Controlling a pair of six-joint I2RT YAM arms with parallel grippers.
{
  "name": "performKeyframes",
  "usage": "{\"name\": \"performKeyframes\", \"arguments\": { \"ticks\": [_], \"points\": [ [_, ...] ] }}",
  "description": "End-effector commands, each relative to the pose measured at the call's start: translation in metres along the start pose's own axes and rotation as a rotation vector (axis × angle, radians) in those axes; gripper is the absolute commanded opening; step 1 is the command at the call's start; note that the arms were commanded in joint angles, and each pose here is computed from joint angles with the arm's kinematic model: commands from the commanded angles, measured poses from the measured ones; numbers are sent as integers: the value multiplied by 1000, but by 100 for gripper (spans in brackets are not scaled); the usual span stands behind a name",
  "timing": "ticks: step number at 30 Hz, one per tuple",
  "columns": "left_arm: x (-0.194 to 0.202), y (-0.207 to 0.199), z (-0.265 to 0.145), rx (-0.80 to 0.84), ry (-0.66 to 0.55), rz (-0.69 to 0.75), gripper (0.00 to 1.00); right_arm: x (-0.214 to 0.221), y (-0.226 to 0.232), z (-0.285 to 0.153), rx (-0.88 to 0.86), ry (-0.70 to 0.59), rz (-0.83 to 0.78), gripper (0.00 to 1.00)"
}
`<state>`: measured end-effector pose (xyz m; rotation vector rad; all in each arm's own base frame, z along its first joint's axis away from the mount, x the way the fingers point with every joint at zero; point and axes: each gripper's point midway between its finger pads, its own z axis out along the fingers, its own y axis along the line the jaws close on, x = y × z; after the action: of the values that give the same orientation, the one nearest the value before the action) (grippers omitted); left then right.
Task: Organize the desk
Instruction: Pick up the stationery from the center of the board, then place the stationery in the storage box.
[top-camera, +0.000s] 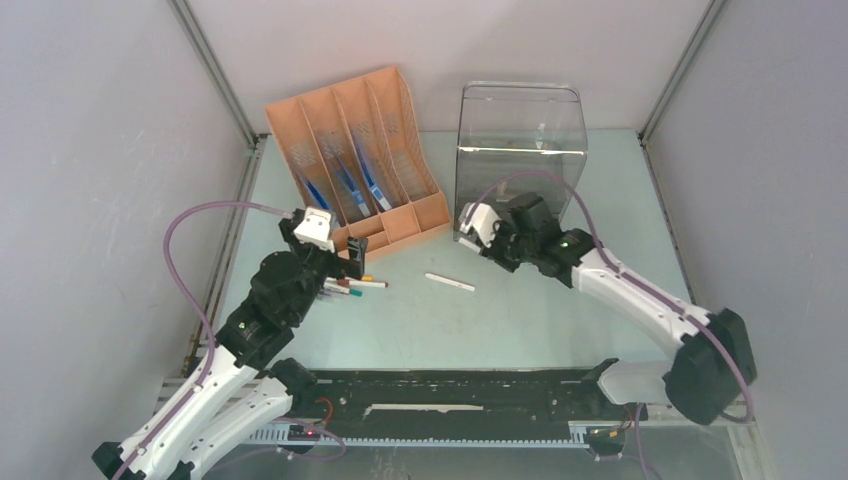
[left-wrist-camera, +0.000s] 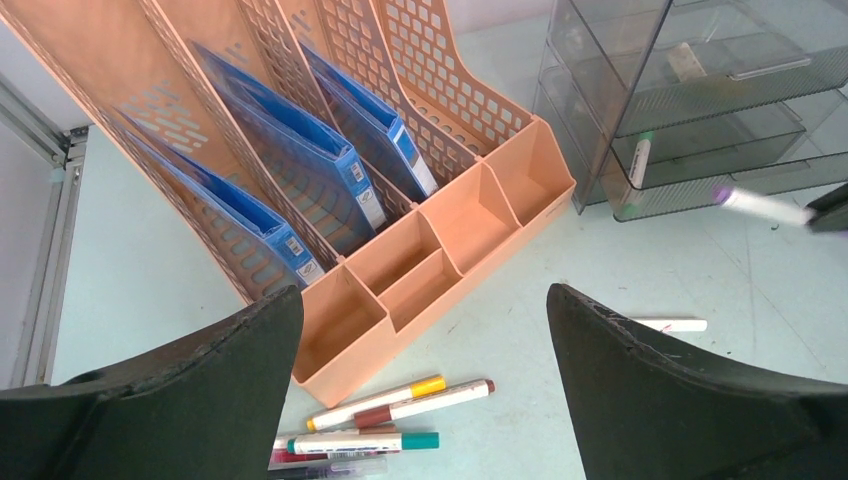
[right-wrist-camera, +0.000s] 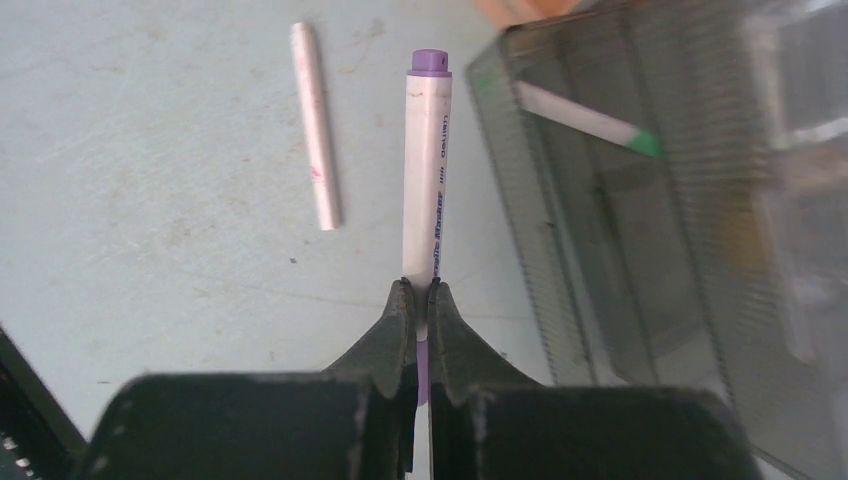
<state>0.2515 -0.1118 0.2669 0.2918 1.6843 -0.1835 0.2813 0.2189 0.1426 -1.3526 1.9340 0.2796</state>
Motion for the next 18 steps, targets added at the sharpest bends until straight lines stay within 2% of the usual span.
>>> {"name": "performKeyframes", "arguments": {
  "ticks": [1,10,18],
  "points": [
    [-7,0,3,6,-22,20,100,-7,-40,-29,182,-66,-20,0],
    [-1,-2,7,7,-1,27,100,17,-113,-56,576,-21,-6,0],
    [0,-2,8,8,1,27,100,36,-132,-45,688,52,-21,0]
  ]
}}
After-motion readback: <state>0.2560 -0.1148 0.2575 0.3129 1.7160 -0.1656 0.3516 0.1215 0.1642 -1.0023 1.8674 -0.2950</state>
